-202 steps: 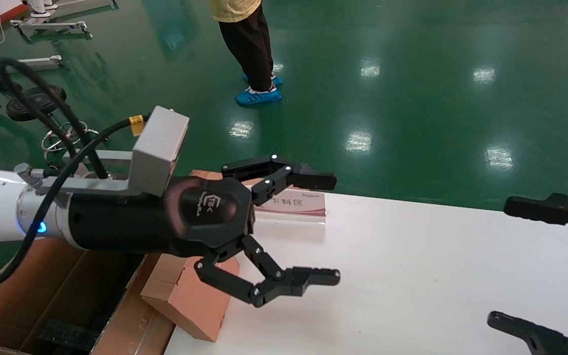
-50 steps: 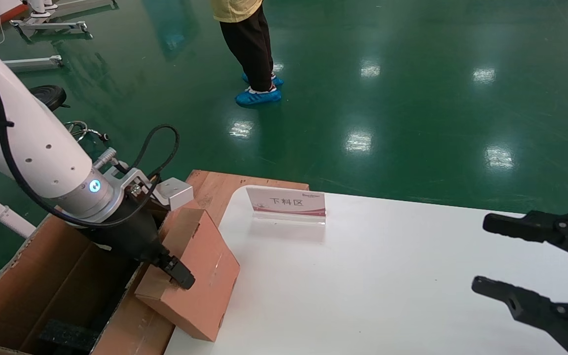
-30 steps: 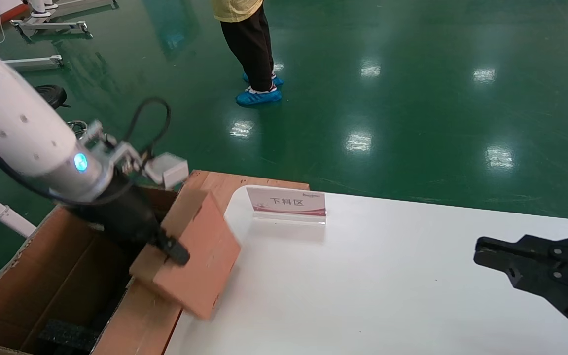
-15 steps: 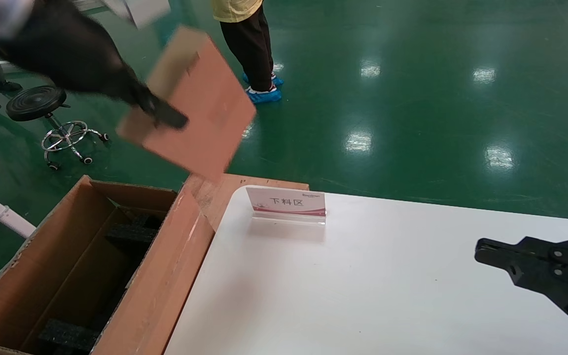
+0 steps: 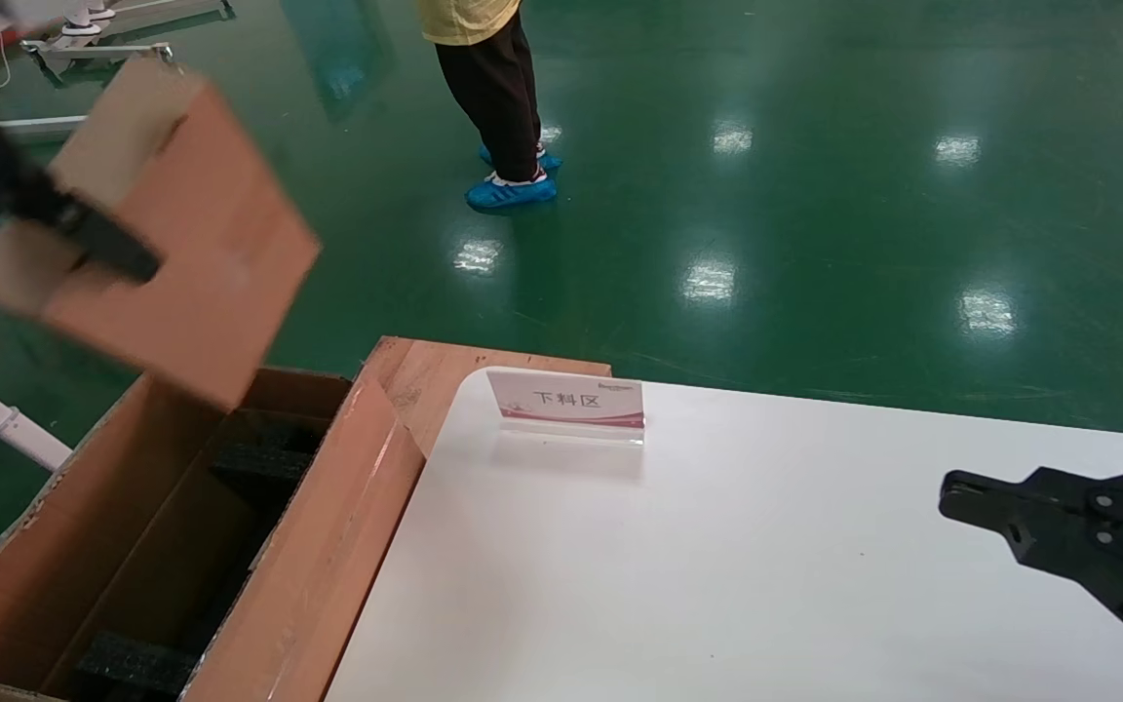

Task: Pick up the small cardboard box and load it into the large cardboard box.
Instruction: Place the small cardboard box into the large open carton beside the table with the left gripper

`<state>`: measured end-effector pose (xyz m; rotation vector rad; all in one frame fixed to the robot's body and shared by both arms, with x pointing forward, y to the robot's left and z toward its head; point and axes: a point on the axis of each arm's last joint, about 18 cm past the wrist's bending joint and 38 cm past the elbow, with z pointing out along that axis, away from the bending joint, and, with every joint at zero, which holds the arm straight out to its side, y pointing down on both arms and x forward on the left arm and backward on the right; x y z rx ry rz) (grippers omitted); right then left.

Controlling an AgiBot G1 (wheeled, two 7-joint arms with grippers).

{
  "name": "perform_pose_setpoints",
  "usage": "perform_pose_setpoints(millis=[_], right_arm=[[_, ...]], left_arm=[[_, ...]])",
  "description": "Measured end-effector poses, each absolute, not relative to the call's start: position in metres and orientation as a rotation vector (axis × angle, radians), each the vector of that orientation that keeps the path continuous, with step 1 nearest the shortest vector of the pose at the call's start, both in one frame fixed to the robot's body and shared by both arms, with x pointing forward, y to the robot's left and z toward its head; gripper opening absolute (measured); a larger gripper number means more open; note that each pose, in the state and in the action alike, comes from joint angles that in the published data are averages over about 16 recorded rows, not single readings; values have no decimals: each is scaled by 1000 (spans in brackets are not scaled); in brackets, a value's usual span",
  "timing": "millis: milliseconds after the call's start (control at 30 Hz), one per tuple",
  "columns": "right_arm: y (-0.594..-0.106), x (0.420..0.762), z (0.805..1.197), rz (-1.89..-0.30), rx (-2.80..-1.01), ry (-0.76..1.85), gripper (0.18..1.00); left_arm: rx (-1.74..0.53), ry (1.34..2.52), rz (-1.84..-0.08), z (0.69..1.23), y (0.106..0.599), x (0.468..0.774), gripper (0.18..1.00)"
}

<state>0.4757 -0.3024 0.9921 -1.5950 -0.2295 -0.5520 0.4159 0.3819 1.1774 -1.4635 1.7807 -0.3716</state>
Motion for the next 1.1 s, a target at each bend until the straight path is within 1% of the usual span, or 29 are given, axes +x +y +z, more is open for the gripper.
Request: perform_pose_setpoints(millis=[100, 300, 500, 700, 900, 1033, 1100], right_arm=[[-302, 476, 992, -552, -1595, -230, 197], [-302, 476, 992, -552, -1595, -230, 223], [-302, 476, 992, -552, -1595, -230, 278], [-302, 476, 992, -552, -1595, -230, 365], [-302, 476, 992, -552, -1595, -230, 490], [-302, 476, 992, -552, -1595, -230, 594], [-302, 476, 992, -552, -1595, -230, 632]], left_arm=[[-1537, 1768, -347, 1168, 393, 411, 415], [-1645, 1764, -327, 1145, 414, 410, 415], [-1708, 1782, -341, 1122, 435, 409, 414], [-1747, 1801, -381, 1097, 457, 408, 414], [-1775, 1812, -439, 1071, 480, 406, 413], [-1787, 1818, -476, 1053, 494, 404, 413], [-1789, 1821, -491, 1045, 500, 403, 413]])
